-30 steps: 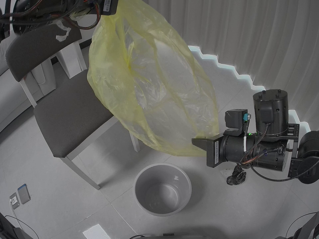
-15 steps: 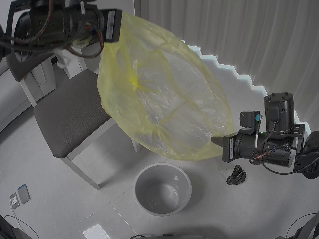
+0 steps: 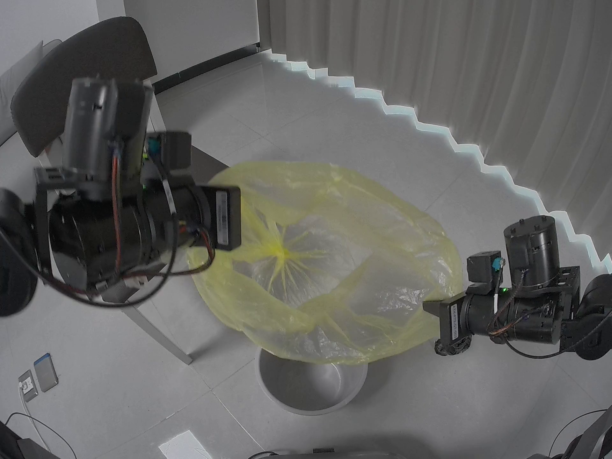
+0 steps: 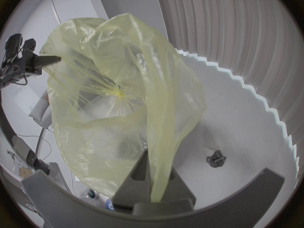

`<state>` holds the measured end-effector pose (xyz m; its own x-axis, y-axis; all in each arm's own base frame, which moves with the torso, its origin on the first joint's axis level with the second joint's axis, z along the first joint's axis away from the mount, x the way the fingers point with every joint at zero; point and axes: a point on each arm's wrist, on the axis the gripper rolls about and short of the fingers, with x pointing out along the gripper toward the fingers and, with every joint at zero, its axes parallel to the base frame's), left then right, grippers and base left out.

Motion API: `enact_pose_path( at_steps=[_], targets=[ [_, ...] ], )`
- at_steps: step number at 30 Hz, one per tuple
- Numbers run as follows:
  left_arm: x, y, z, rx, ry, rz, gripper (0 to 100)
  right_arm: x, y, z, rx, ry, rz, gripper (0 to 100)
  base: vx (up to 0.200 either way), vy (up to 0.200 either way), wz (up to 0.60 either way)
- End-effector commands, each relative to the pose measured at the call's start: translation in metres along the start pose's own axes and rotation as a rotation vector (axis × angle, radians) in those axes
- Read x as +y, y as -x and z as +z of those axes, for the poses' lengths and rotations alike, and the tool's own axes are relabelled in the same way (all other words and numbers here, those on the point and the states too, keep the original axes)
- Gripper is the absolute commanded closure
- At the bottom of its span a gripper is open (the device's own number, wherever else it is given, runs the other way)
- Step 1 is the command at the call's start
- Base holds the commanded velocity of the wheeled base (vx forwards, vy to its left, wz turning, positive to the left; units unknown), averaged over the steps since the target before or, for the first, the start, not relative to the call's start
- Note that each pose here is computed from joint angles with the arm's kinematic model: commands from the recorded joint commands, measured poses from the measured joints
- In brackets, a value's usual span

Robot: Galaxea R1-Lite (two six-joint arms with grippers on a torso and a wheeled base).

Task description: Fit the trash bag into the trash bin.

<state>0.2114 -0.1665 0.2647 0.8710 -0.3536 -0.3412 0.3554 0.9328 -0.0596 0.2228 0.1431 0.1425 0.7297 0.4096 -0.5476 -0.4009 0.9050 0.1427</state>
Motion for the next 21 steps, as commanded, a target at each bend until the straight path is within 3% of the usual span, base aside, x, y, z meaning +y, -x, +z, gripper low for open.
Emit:
enact_pose_path(
  at_steps=[1, 9, 21],
  targets=[
    [0.008, -0.016, -0.056, 0.071, 0.067, -0.008, 100, -0.006, -0.012, -0.036, 0.147, 0.027, -0.026, 100, 0.0, 0.0, 0.0],
    [-0.001, -0.03, -0.085, 0.148, 0.139, -0.017, 100, 0.0, -0.02, -0.077, 0.31, 0.076, -0.02, 100, 0.0, 0.0, 0.0],
    [-0.012, -0.044, -0.104, 0.223, 0.165, -0.02, 100, 0.0, -0.026, -0.094, 0.39, 0.095, -0.022, 100, 0.0, 0.0, 0.0]
  ],
)
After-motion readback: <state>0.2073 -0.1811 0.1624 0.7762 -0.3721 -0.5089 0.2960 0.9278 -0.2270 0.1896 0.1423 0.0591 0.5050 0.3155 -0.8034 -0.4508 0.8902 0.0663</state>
